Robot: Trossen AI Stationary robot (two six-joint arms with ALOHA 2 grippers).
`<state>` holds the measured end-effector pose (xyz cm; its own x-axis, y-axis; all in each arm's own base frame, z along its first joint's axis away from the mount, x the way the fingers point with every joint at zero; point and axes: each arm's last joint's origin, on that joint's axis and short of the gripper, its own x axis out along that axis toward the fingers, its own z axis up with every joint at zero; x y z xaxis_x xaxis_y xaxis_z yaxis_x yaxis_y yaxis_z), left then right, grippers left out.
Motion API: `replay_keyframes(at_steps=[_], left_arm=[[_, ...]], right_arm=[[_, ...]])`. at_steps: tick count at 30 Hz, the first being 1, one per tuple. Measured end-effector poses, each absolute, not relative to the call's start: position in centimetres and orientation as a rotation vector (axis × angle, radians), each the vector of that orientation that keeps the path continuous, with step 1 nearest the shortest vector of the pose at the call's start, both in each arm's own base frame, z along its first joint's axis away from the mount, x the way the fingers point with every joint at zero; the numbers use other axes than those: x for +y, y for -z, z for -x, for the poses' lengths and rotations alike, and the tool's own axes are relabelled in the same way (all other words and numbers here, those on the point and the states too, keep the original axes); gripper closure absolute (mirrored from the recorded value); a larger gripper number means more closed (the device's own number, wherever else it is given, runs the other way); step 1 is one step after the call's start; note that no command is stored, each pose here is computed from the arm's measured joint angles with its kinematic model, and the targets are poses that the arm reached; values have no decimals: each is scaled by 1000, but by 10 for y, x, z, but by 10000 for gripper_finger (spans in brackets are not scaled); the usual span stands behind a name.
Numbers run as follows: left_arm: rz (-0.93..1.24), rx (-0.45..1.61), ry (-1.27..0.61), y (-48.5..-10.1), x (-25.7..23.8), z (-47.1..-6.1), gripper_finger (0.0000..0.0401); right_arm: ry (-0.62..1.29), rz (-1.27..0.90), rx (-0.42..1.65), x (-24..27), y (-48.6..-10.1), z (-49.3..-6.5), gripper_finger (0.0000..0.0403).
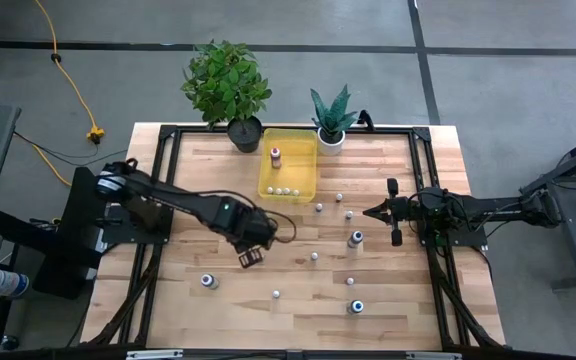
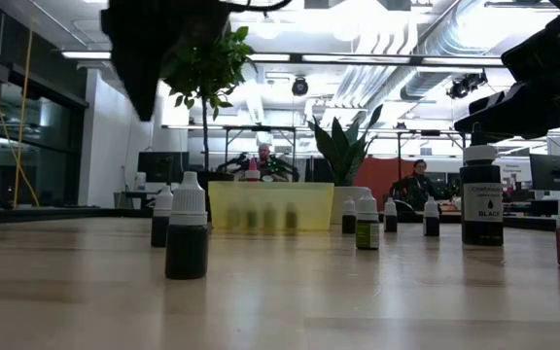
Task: Pick & Place food coloring
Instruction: Put the small purple food coloring bottle into the yellow bin
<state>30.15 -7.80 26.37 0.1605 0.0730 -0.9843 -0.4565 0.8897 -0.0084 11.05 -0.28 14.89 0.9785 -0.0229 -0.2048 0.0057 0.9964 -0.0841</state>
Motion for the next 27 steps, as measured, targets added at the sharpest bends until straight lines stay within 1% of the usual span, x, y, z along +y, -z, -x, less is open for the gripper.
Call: replay_keyframes(at_steps=[4,8,18,27], left_arm=[[374,1310,-330,-253,-90,-307,304],[437,1244,-315,-248,-98,-313,304],[474,1296,-415,-216,-103,-326,304],[524,1323,-440,-200,-104,-335,304]], right_arm=[[15,83,207,-3,-149,-111,402],[14,83,207,-3,-149,-111,402],[15,83,207,-3,-149,-111,402],[15,83,207,-3,-149,-111,402]])
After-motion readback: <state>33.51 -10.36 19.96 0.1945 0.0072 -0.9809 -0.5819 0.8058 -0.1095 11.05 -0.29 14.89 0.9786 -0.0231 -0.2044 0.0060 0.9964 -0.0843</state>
